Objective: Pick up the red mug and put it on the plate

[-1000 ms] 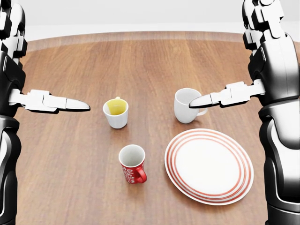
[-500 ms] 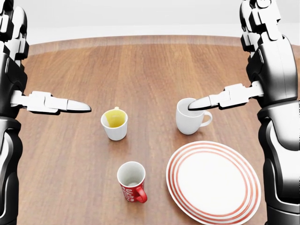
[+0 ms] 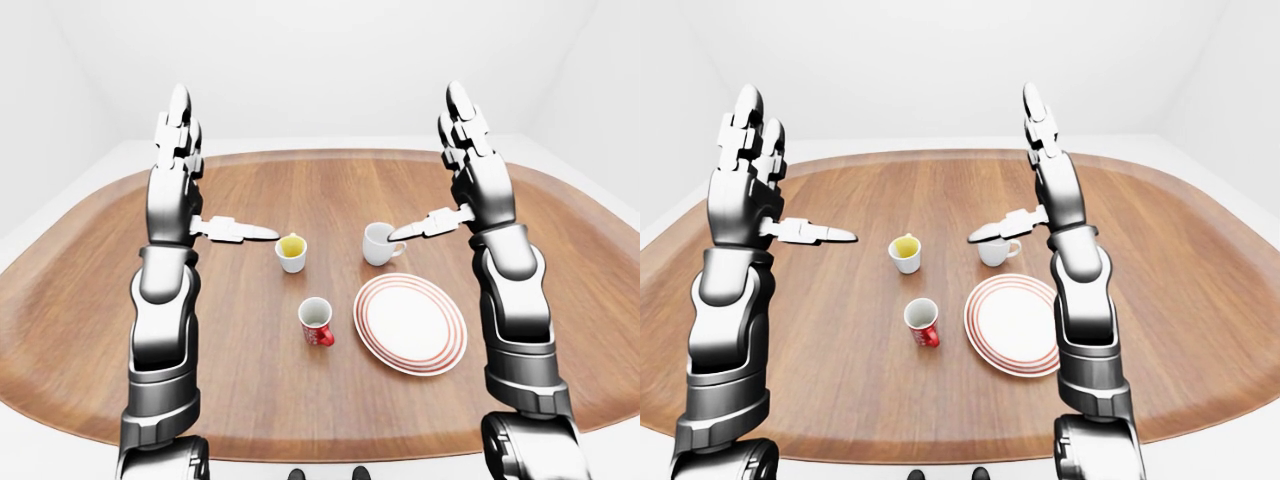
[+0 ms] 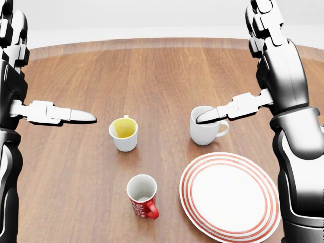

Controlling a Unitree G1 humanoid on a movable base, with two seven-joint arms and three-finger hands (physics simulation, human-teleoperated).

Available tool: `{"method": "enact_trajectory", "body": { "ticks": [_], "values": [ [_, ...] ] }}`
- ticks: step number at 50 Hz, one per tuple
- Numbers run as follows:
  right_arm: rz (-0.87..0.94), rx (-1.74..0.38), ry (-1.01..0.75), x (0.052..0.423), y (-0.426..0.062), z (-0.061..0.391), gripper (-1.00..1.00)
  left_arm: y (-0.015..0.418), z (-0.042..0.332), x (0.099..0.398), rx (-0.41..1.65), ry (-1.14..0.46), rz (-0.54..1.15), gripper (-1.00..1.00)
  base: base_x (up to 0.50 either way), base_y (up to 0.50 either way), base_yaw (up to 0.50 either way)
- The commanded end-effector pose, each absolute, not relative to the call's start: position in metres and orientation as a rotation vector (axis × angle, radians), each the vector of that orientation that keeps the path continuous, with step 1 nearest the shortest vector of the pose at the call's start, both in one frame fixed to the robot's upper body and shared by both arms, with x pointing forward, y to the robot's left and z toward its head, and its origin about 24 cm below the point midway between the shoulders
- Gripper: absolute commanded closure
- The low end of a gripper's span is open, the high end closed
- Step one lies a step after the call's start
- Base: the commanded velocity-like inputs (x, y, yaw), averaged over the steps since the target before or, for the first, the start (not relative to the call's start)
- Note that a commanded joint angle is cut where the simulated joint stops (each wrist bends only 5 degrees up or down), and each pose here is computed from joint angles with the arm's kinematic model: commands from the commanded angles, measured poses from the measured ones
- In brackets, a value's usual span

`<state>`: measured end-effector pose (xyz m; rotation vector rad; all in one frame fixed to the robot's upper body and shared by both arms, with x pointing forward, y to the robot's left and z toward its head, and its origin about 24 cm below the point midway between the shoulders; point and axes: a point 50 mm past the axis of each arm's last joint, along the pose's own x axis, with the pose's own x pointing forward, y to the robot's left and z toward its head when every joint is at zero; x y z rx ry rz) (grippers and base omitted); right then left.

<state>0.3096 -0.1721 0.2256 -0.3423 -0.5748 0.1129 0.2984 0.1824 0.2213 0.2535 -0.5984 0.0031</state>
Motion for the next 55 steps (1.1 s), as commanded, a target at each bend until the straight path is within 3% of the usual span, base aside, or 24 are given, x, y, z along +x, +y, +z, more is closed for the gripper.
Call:
{"method": "enact_trajectory", "body": {
  "ticks": [1, 23, 55],
  "values": [
    [0.162, -0.411, -0.543, 0.314, -0.161, 0.220, -1.00, 0.184, 0.220, 0.299, 0.252, -0.591, 0.007, -1.00, 0.00, 0.00, 0.00],
    [0.365, -0.673, -0.371, 0.319, -0.108, 0.178, -1.00, 0.188, 0.221, 0.298, 0.257, -0.593, 0.013, -1.00, 0.00, 0.00, 0.00],
    [0.482, -0.755, -0.191, 0.318, -0.075, 0.128, -1.00, 0.193, 0.213, 0.300, 0.244, -0.557, 0.022, -1.00, 0.00, 0.00, 0.00]
  ]
}}
